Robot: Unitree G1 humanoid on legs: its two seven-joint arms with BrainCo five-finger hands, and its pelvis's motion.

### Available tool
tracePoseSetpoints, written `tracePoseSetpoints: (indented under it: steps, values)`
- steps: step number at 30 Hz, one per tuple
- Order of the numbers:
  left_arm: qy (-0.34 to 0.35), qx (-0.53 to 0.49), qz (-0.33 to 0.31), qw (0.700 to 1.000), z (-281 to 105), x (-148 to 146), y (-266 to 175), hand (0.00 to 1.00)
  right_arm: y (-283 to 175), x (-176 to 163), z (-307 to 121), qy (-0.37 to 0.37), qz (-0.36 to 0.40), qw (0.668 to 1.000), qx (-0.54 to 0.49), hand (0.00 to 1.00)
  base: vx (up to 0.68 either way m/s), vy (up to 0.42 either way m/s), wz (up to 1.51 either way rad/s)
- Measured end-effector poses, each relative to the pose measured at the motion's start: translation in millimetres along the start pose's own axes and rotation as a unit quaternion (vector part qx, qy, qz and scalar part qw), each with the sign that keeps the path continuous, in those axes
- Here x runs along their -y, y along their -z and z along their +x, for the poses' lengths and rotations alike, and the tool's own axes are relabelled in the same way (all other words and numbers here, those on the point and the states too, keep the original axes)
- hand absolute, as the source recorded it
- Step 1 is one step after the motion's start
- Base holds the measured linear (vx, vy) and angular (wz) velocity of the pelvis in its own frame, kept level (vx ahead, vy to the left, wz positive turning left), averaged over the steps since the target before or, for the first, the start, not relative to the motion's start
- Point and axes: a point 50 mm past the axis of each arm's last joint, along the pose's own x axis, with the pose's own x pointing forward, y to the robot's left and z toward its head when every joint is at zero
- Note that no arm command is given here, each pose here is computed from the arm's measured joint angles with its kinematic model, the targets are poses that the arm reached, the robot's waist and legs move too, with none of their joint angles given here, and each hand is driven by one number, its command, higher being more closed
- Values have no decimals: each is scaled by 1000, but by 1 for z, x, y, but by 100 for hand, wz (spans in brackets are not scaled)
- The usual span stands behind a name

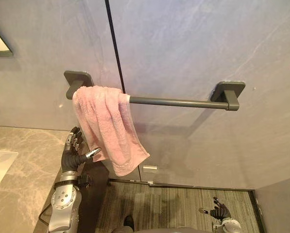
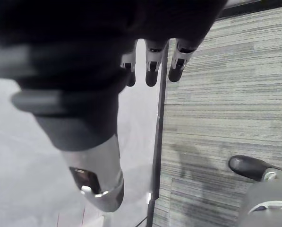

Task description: Organize washtable

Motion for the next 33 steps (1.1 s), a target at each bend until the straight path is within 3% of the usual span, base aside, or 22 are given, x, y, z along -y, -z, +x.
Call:
tracePoseSetpoints:
  steps: [4,5,24,28,33]
  values:
    - [12,10,8,1000,4,1,-5,0,-2,0,1,0,-8,1000,4,0,-9,1,-3]
    - [16,11,12,1000,5,1,-6,100,-3,0,1,-1,-9,1000,4,0,0,0,0]
    - [66,48,13,997,11,17,-21,100,-9,-4,3,-12,-32,999,15,0,-15,4,-4]
    - [66,48,13,997,10,17,-21,100,-27,-4,2,-10,-31,998,56,0,-4,-4,-3]
    - [65,49,15,997,10,18,-21,100,-80,-13,-12,-30,-48,979,195,0,-13,-6,-4]
